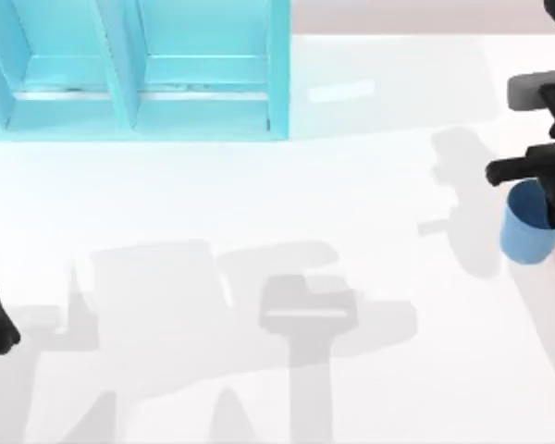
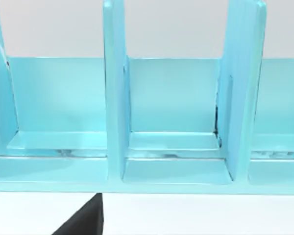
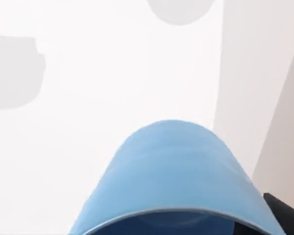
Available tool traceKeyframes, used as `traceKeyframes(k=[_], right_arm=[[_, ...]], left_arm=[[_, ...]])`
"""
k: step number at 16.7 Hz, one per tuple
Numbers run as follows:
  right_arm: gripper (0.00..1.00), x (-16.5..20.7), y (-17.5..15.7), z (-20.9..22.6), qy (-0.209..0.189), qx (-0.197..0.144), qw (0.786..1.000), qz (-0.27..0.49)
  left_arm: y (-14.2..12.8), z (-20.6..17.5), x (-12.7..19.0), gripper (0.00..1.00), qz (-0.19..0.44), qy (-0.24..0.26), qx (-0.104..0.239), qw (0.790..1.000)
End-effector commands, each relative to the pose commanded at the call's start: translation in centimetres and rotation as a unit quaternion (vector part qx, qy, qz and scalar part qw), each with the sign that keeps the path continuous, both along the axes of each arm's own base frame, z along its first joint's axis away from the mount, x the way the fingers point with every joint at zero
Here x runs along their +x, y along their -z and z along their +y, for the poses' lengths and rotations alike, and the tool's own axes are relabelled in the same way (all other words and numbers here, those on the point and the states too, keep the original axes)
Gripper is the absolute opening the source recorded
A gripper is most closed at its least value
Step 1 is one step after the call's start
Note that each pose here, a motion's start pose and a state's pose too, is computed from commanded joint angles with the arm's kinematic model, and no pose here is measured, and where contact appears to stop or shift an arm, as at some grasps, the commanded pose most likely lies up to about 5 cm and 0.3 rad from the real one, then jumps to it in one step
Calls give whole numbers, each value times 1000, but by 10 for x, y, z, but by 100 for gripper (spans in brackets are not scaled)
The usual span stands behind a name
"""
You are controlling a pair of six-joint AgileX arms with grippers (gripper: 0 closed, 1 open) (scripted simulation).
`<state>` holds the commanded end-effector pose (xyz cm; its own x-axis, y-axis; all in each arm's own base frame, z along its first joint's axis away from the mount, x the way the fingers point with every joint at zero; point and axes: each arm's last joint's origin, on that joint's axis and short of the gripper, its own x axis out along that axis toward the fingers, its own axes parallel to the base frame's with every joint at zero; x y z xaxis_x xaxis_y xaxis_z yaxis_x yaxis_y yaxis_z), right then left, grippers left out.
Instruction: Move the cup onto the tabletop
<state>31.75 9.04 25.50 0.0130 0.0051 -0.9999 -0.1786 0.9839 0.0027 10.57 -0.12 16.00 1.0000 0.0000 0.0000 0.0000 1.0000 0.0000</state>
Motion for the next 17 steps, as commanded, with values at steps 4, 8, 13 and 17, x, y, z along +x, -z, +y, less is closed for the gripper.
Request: traceKeyframes(k=[4, 8, 13, 17], right_arm=[[0, 16, 5, 54, 64, 15, 998, -7], [0, 25, 10, 71, 94, 26, 995, -11], [0, 26, 11, 70, 97, 26, 995, -10], [0, 27, 40, 76, 96, 26, 995, -10]], left_arm=[[0, 0, 0, 100, 0, 0, 0, 1000], [0, 0, 0, 100, 0, 0, 0, 1000], [0, 0, 0, 100, 0, 0, 0, 1000], [0, 0, 0, 100, 0, 0, 0, 1000]])
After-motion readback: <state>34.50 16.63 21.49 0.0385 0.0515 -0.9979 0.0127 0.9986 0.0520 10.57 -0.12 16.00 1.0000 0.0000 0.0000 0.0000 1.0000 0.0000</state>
